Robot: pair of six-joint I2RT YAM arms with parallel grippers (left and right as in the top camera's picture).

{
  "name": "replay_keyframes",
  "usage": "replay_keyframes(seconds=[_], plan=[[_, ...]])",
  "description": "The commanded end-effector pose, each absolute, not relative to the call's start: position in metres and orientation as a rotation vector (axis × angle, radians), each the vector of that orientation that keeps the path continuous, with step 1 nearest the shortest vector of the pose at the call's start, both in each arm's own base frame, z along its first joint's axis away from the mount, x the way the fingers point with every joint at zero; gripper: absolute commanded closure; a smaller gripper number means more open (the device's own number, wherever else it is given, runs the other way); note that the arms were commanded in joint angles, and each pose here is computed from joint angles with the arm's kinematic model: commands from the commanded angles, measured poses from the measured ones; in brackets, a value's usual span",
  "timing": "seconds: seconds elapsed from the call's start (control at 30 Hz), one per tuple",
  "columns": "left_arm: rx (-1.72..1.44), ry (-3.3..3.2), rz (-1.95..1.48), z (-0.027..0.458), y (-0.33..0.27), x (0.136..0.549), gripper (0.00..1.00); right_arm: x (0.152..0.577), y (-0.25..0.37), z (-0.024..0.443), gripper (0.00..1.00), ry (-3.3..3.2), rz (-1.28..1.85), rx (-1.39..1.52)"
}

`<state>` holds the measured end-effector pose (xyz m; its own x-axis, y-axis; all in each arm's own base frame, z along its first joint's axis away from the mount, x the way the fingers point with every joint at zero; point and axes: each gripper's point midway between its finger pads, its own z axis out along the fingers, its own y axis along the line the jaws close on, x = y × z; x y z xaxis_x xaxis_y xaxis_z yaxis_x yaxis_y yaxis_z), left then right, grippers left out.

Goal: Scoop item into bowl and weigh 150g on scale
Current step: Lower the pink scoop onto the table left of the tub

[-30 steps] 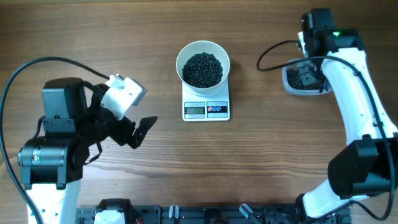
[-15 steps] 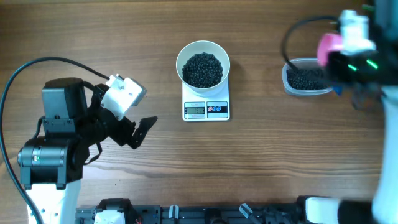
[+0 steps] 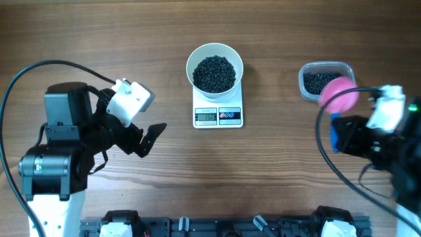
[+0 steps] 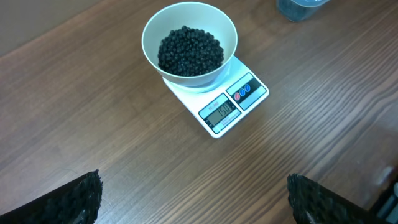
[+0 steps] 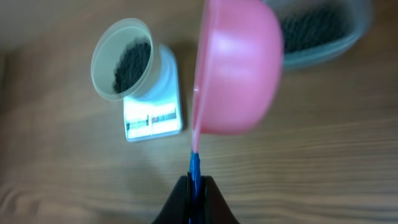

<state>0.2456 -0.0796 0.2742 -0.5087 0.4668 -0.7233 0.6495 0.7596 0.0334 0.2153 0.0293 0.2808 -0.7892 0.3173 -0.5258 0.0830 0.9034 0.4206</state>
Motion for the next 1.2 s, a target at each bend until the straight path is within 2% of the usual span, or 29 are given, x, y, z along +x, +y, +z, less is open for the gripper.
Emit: replay_keyframes(seconds=[0.0, 0.1, 0.2, 0.53, 0.73, 0.93, 1.07, 1.17], plan=[[0.847, 2.172, -0.312, 0.281, -0.081, 0.247, 0.0, 0.229, 0.063, 0.234, 0.96, 2.462, 0.841, 0.246], [0.846, 2.172, -0.312, 0.281, -0.081, 0.247, 0.0, 0.248, 0.085, 0.203, 0.96, 2.379, 1.083, 0.155], [0.846, 2.172, -0.312, 0.281, -0.081, 0.247, 0.0, 0.261, 0.089, 0.172, 0.96, 2.357, 1.177, 0.198], [0.846, 2.172, -0.312, 0.281, -0.081, 0.247, 0.0, 0.296, 0.078, 0.097, 0.95, 2.434, 1.159, 0.282], [0.846, 2.172, -0.312, 0.281, -0.081, 0.247, 0.0, 0.294, 0.075, 0.053, 0.96, 2.555, 1.165, 0.389], [0.847, 2.172, -0.312, 0.281, -0.081, 0.247, 0.0, 0.293, 0.071, 0.046, 0.96, 2.581, 1.134, 0.416], [0.847, 2.172, -0.312, 0.281, -0.081, 0.247, 0.0, 0.282, 0.068, 0.037, 0.9, 2.645, 1.1, 0.484], [0.846, 2.172, -0.312, 0.281, -0.081, 0.247, 0.0, 0.27, 0.062, 0.026, 0.89, 2.719, 1.03, 0.577]])
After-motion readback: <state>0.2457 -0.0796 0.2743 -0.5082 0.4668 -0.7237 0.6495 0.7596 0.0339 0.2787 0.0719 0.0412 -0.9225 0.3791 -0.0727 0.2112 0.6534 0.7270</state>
